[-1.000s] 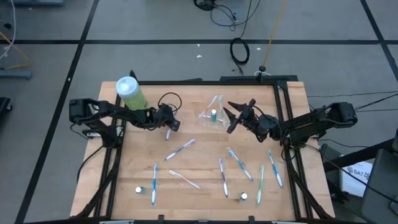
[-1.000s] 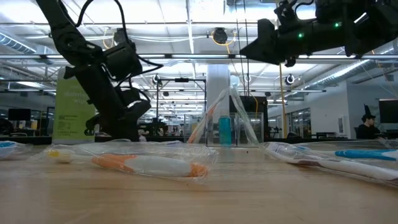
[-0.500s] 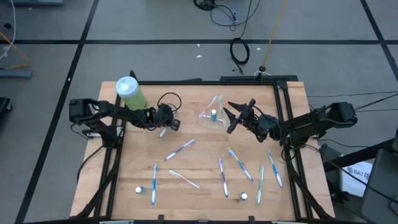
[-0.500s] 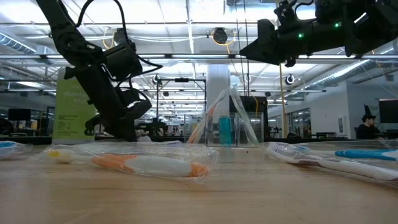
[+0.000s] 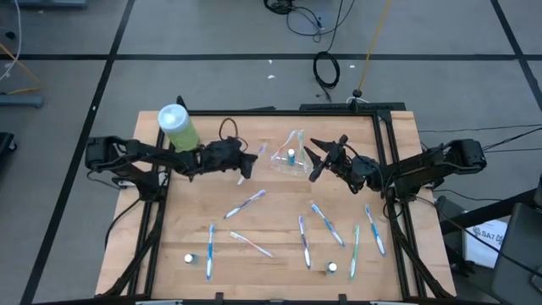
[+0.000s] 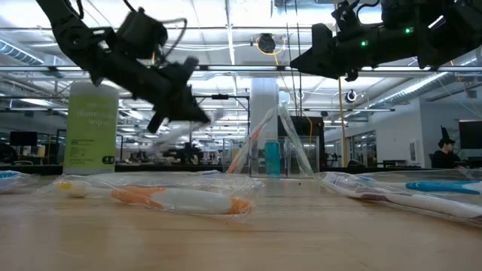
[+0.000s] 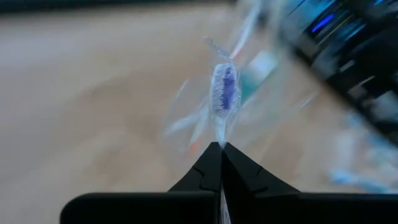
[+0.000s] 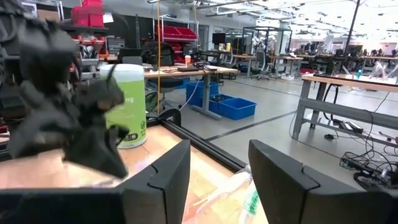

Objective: Pick & Place toothbrushing station
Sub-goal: Put the top violet toothbrush into the transparent organizer

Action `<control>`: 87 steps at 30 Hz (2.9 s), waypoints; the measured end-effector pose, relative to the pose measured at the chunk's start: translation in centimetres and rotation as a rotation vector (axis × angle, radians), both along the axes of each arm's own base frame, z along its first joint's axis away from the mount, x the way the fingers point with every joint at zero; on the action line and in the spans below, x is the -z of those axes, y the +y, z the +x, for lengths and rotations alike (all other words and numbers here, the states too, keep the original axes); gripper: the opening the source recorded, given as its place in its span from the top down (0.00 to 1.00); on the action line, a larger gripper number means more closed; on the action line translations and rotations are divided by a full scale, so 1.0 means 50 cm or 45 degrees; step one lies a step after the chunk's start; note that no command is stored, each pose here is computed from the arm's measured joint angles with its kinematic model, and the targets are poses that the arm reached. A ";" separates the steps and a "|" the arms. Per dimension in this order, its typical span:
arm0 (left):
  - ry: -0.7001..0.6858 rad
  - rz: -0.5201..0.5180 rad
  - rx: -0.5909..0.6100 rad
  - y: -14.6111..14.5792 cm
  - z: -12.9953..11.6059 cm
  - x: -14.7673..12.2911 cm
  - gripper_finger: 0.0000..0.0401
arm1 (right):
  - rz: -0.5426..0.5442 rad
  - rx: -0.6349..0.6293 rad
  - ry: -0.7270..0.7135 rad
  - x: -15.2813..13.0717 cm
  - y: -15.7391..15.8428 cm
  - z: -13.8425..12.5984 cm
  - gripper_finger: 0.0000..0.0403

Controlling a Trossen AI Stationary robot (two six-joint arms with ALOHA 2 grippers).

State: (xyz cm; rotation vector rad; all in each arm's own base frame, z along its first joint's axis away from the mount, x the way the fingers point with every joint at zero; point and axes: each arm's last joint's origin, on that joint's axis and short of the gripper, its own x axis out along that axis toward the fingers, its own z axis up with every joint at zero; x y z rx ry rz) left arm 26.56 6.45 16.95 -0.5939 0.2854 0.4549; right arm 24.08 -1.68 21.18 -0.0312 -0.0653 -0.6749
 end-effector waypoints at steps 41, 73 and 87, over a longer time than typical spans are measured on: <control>-0.299 0.813 -0.208 0.069 0.204 -0.015 1.00 | 0.000 0.033 0.036 0.005 -0.014 -0.001 0.61; 0.036 0.782 -0.308 0.011 0.220 0.078 0.97 | -0.001 0.000 0.077 0.011 -0.001 0.001 0.61; 0.054 0.754 -0.304 0.009 0.217 0.067 0.69 | -0.001 0.000 0.077 0.011 -0.001 0.001 0.61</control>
